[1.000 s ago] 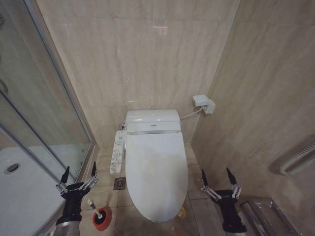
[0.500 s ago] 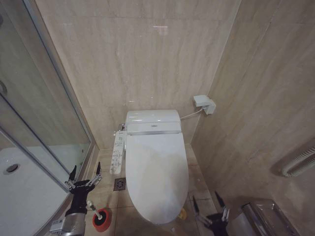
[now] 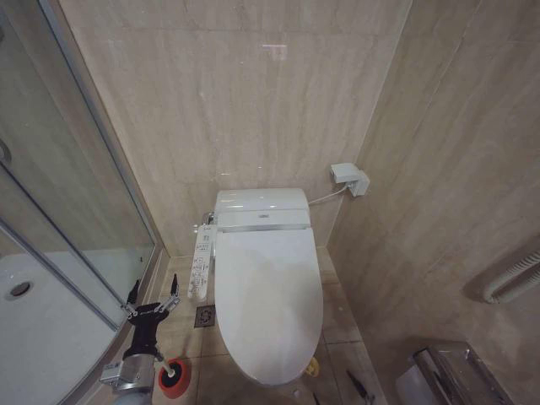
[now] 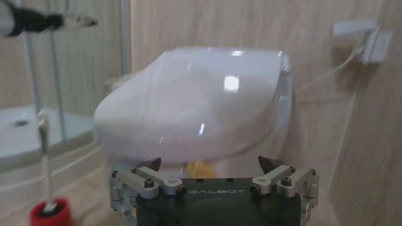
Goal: Open the toilet lid, clean the toilet bowl with a toilet brush, close the toilet lid, and flush.
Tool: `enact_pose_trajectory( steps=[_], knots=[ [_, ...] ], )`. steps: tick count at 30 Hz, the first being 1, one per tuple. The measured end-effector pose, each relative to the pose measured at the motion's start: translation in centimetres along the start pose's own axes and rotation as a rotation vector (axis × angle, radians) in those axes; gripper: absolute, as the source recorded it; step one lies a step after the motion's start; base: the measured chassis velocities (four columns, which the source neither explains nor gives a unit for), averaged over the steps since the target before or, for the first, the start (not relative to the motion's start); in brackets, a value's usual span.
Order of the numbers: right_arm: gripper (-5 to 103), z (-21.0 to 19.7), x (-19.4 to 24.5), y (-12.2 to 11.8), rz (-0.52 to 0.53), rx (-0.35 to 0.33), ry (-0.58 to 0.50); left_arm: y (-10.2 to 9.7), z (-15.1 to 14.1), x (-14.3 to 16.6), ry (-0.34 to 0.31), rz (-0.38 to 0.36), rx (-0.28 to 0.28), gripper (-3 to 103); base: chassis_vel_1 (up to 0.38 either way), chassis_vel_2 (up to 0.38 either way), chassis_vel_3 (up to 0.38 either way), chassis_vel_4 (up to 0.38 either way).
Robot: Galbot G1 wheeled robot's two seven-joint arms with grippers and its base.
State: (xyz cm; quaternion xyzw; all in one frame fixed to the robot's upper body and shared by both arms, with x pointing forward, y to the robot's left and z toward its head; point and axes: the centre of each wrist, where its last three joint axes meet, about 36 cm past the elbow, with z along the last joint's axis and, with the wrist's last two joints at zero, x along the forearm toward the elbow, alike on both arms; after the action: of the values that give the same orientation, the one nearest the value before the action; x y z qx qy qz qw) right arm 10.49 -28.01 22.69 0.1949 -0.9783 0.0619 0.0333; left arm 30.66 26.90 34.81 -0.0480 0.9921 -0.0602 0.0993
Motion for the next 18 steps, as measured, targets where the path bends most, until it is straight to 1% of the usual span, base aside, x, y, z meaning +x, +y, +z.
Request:
enact_pose_trajectory(
  steps=[3,10,12,13,14,16,17,18],
  knots=[
    [100,1.3,0.3,-0.9,-0.032,0.016,0.025,-0.3,0.2,0.3,0.007,-0.002,0.004,100,0.000,0.000,0.000,0.000],
    [100,2.7,-0.3,-2.1,-0.075,0.042,0.041,-0.2,0.3,0.9,0.019,-0.007,-0.006,100,0.000,0.000,0.000,0.000],
    [100,3.2,-0.7,-2.7,-0.114,0.080,0.031,0.0,0.3,1.1,0.022,-0.011,-0.009,100,0.000,0.000,0.000,0.000],
    [100,3.5,-0.9,-3.3,-0.141,0.113,0.022,0.0,0.3,1.2,0.024,-0.013,-0.010,100,0.000,0.000,0.000,0.000],
    [100,3.5,-0.9,-3.3,-0.141,0.113,0.022,0.0,0.3,1.2,0.024,-0.013,-0.010,100,0.000,0.000,0.000,0.000],
    [100,4.1,-1.8,-4.4,-0.174,0.167,-0.004,0.0,0.4,1.3,0.027,-0.015,-0.011,100,0.000,0.000,0.000,0.000],
    [100,4.3,-2.2,-4.8,-0.183,0.184,-0.015,0.0,0.4,1.4,0.028,-0.016,-0.011,100,0.000,0.000,0.000,0.000],
    [100,4.3,-2.2,-4.8,-0.183,0.184,-0.015,0.0,0.4,1.4,0.028,-0.016,-0.011,100,0.000,0.000,0.000,0.000]
  ],
)
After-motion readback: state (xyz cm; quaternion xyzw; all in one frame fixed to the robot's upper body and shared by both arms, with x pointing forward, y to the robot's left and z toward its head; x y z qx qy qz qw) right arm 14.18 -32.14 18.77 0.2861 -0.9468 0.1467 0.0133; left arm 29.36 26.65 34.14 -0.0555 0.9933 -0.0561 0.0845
